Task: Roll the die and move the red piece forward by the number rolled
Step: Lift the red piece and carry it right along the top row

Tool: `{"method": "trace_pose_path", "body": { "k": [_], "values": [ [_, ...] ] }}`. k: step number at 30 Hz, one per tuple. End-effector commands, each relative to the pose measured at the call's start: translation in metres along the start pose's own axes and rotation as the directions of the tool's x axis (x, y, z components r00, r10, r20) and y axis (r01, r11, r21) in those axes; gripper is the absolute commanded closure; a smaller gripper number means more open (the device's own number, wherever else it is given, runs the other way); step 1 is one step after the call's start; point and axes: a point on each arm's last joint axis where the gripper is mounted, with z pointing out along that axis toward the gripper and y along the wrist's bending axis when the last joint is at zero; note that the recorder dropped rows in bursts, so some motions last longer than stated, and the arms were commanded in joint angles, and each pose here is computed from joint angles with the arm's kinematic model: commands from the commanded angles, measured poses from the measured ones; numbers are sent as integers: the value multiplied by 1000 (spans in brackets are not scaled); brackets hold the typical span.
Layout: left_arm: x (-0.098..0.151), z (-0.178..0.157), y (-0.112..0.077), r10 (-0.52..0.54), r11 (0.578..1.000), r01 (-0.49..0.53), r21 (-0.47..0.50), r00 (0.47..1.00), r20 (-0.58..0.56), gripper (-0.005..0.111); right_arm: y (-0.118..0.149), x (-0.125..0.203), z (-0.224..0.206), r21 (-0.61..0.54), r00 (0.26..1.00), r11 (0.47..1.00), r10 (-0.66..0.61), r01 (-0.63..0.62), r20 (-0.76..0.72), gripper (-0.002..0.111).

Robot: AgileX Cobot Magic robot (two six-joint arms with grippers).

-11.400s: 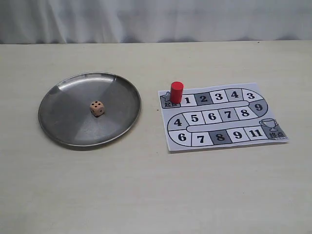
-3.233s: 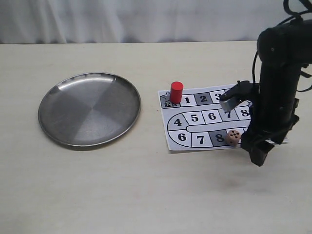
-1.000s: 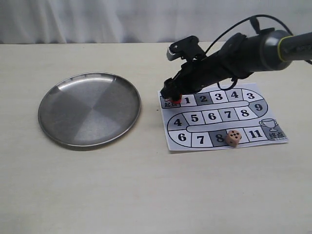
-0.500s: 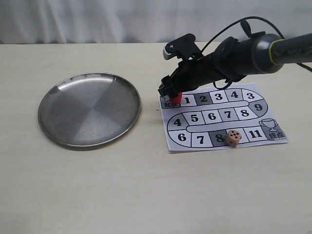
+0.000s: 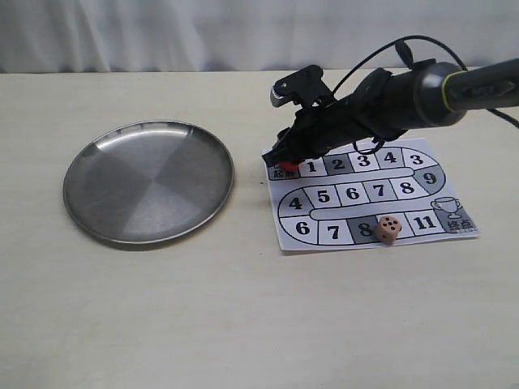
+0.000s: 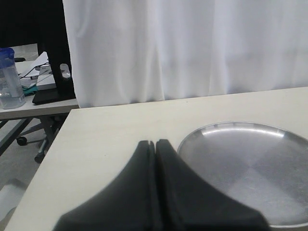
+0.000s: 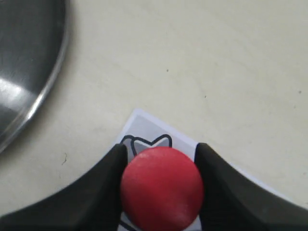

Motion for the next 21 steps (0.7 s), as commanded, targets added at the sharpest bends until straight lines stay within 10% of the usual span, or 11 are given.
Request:
{"method": "trace_pose_path", "body": {
  "k": [1, 21],
  "values": [
    [-1, 0, 0, 7, 1000, -7, 8, 1000, 15, 107, -1, -21, -27, 8, 998, 1000, 0, 0, 69, 104],
    [-1, 0, 0, 7, 1000, -7, 8, 1000, 15, 107, -28, 11, -27, 54, 999, 998, 31, -29, -32, 104]
  ]
}}
